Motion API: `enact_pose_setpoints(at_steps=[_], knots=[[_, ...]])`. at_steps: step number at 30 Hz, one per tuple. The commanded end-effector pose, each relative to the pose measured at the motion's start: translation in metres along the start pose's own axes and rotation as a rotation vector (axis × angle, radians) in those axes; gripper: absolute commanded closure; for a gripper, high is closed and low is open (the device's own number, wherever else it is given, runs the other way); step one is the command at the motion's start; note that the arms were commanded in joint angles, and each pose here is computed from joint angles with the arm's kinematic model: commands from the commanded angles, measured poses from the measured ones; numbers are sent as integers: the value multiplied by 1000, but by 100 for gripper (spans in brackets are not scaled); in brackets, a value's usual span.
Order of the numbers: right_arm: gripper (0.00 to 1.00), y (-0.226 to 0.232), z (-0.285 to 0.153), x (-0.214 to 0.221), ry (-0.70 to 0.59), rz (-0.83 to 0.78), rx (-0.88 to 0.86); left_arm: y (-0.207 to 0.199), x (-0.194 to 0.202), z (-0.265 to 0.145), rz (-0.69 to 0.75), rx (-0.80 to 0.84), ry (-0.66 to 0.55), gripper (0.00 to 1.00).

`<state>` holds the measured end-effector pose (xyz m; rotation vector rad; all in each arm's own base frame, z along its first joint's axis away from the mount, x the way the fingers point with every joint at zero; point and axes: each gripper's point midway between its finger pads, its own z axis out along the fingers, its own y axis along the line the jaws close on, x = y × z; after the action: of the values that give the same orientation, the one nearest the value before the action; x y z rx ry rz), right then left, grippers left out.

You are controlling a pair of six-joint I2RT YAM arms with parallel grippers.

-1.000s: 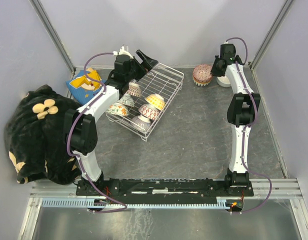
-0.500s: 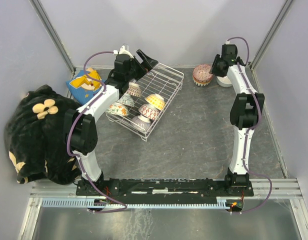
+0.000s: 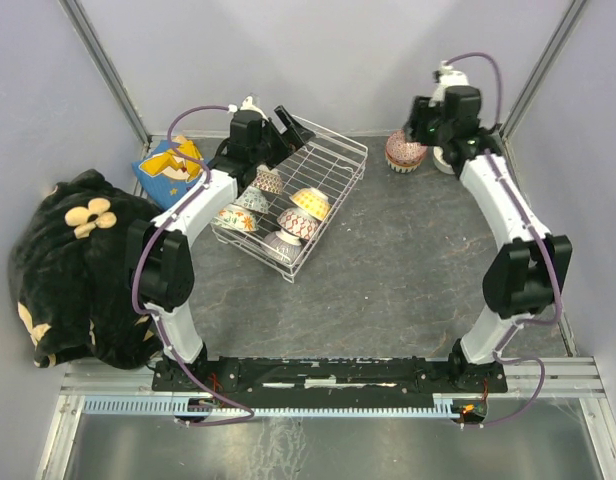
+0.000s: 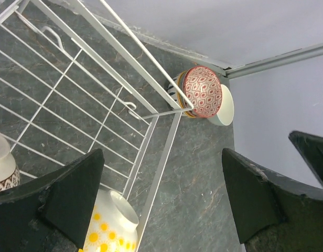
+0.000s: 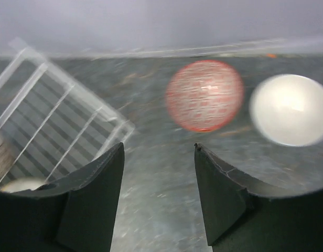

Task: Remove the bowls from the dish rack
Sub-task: Place the bowl with the bowl, then pick up the bowl from the dish rack.

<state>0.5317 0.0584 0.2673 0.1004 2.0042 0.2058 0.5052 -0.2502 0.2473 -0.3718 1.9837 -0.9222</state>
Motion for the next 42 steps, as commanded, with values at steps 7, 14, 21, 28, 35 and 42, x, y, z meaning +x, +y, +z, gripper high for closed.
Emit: enact_pose_setpoints(at_steps=[7,14,21,28,35,42], knots=[[31,181,-81,41,-77,-338,-430,-19,4,-40,62,52,20,1],[29,224,-97,89,-2,-489,-527,-7,26,-24,61,61,105,1],[28,259,-106,126,26,-626,-520,2,36,-16,48,50,132,1],[28,272,-94,142,43,-687,-452,10,45,-11,41,38,155,1],[31,277,-80,151,71,-706,-417,16,52,-5,35,36,176,1],[31,280,-73,154,79,-727,-389,23,61,-2,29,30,197,1]])
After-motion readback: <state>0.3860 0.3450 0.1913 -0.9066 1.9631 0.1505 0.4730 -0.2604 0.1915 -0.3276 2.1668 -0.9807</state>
